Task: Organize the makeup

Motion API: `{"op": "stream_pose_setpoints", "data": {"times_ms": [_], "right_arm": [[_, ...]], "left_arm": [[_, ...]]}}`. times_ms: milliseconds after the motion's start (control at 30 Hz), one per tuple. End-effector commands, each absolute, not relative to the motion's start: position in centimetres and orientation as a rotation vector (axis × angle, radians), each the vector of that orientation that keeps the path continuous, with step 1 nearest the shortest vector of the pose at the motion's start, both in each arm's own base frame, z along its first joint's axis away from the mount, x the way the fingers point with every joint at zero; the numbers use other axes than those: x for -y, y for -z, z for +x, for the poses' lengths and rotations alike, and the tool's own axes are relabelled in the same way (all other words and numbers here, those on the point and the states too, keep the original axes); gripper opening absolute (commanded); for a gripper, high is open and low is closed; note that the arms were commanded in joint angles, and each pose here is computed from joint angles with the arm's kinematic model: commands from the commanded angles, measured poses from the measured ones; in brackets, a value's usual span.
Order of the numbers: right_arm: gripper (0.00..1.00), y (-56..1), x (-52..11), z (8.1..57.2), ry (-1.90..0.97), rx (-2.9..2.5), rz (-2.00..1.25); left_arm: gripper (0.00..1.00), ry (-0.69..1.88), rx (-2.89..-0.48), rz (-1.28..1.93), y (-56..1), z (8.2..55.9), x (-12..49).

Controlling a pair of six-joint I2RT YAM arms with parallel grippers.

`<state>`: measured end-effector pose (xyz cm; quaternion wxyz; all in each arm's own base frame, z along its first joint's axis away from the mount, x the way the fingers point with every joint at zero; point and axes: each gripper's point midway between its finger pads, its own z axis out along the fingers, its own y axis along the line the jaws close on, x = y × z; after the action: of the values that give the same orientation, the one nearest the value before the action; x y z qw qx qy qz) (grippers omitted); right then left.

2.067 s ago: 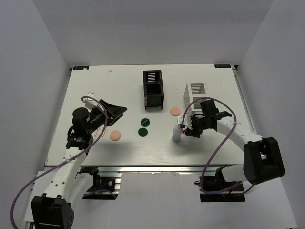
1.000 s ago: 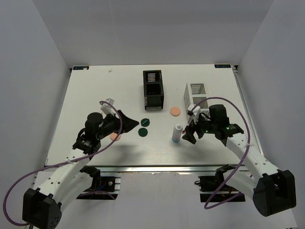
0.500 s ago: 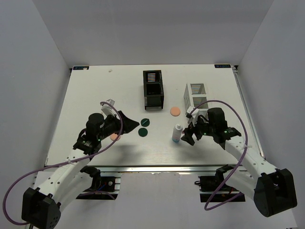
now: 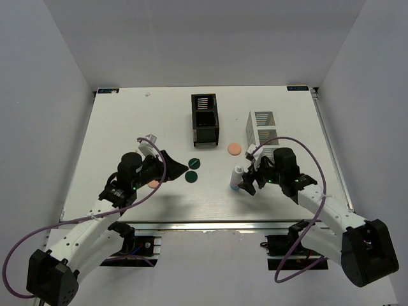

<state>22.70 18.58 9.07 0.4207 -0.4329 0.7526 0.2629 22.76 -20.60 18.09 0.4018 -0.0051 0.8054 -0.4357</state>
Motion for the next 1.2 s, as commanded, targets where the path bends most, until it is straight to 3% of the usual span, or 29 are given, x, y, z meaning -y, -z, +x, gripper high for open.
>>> {"op": "stream_pose_setpoints", "data": {"times_ms": [0,267,367,767,1167], "right_arm": [[0.89,-10.5,-19.7,24.4,-0.654,-1.809,-1.043],[0.89,-10.6,-21.2,25.3,-0.679,-1.783,-1.026],[0.85,-10.6,-21.9,25.1,-0.703,-1.761,-1.058],[0.3,-11.3,-24.4,26.2,-0.744,-1.699,-1.105],[0.25,-14.3,-29.1,32.5,-0.644,-1.58,-1.067]], "left_arm": [[0.7,1.091,-2.015,-0.005,-18.4,23.0,20.7],[0.7,1.088,-2.017,-0.015,-18.4,22.8,20.5],[0.7,1.085,-2.021,-0.017,-18.2,22.6,20.4],[0.7,1.08,-2.016,-0.03,-18.3,22.6,20.2],[0.7,1.081,-2.009,-0.014,-18.8,22.5,20.3]]}}
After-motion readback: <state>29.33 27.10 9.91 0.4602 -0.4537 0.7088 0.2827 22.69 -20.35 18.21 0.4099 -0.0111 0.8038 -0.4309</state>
